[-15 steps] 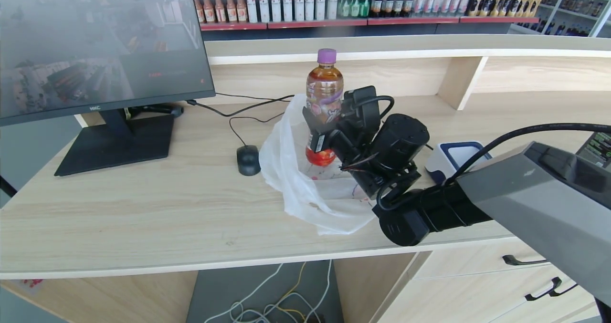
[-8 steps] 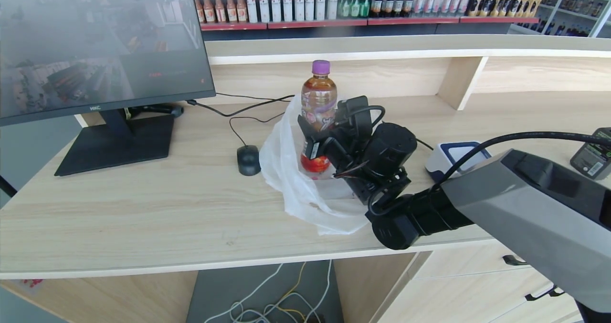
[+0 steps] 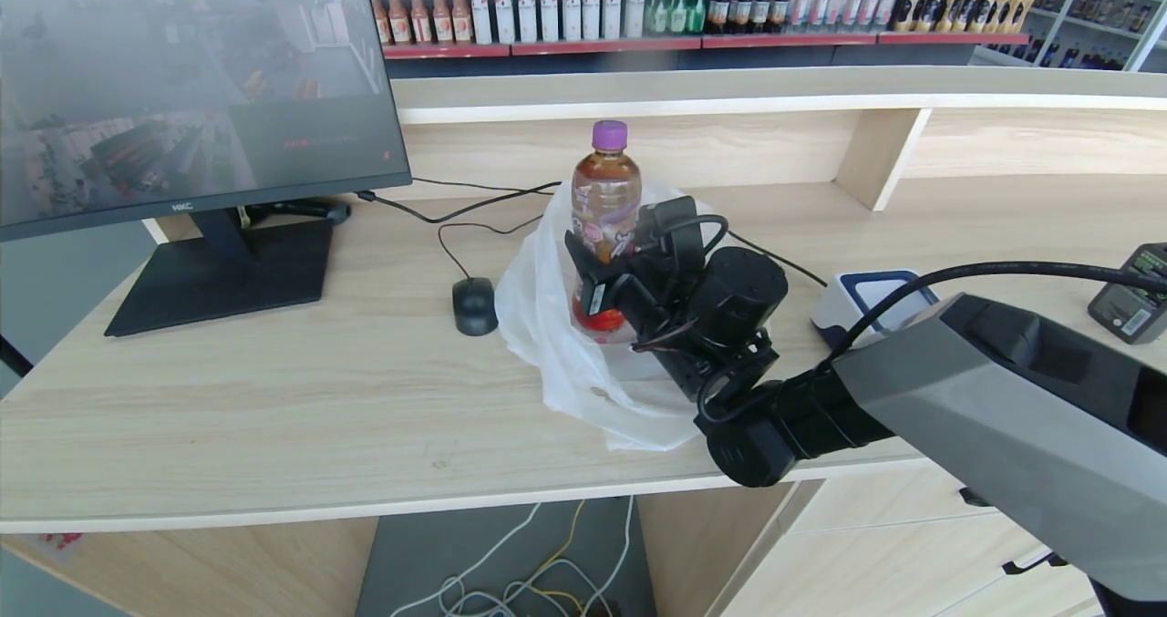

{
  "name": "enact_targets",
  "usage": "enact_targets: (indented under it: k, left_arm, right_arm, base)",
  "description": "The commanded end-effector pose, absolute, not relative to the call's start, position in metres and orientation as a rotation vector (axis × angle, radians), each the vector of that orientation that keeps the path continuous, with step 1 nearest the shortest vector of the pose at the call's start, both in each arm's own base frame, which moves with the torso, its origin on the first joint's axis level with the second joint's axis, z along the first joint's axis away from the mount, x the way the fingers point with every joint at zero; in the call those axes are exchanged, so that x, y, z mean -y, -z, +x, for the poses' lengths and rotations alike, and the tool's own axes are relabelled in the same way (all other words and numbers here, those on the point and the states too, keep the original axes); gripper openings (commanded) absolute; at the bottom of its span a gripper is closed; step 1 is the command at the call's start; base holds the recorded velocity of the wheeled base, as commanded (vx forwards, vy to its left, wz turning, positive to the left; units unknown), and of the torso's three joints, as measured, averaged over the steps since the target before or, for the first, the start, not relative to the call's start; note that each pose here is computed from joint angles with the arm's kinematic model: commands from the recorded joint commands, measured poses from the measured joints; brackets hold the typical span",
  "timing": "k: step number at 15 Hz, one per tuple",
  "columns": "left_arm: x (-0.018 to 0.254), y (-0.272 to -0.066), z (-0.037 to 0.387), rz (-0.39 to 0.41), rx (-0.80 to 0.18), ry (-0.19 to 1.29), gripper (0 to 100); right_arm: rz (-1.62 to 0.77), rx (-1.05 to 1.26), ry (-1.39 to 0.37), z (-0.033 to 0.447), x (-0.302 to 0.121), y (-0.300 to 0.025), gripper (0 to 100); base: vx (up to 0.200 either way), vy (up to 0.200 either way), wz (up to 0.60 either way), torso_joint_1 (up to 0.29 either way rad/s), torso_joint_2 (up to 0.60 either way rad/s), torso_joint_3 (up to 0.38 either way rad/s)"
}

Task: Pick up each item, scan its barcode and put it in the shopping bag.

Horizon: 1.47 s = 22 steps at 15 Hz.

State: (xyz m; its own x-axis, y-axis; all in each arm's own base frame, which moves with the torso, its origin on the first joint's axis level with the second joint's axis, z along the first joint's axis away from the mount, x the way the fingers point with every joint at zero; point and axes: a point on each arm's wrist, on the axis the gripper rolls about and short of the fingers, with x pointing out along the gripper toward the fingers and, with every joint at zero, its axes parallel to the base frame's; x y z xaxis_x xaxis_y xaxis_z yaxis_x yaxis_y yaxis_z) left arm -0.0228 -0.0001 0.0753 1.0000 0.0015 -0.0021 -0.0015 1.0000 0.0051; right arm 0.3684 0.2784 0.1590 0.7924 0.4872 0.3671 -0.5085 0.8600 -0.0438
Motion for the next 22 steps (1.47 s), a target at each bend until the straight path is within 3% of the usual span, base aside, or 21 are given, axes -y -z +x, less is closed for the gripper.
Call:
enact_targets:
  k: [1, 10, 11, 22]
  left_arm:
    - [0.000, -0.075, -0.023, 0.005, -0.002, -0.002, 100]
    - [0.000, -0.075, -0.023, 0.005, -0.002, -0.002, 100]
    - [0.000, -0.075, -0.023, 0.005, -0.002, -0.002, 100]
    - [0.000, -0.075, -0.023, 0.005, -0.002, -0.002, 100]
  right_arm:
    - [0.052, 0.363, -0.537, 0.369, -0.279, -0.154, 0]
    - [0.028, 0.344, -0.533, 0.368, -0.278, -0.148, 0]
    - [0.024, 0.342, -0.534, 0.367, -0.278, -0.147, 100]
    - [0.024, 0.410, -0.519, 0.363, -0.273, -0.159, 100]
  base:
    - [0.000, 0.000, 0.00, 0.000, 0.00, 0.000]
    - [0.000, 0.000, 0.00, 0.000, 0.00, 0.000]
    - [0.000, 0.000, 0.00, 0.000, 0.00, 0.000]
    - [0.000, 0.000, 0.00, 0.000, 0.00, 0.000]
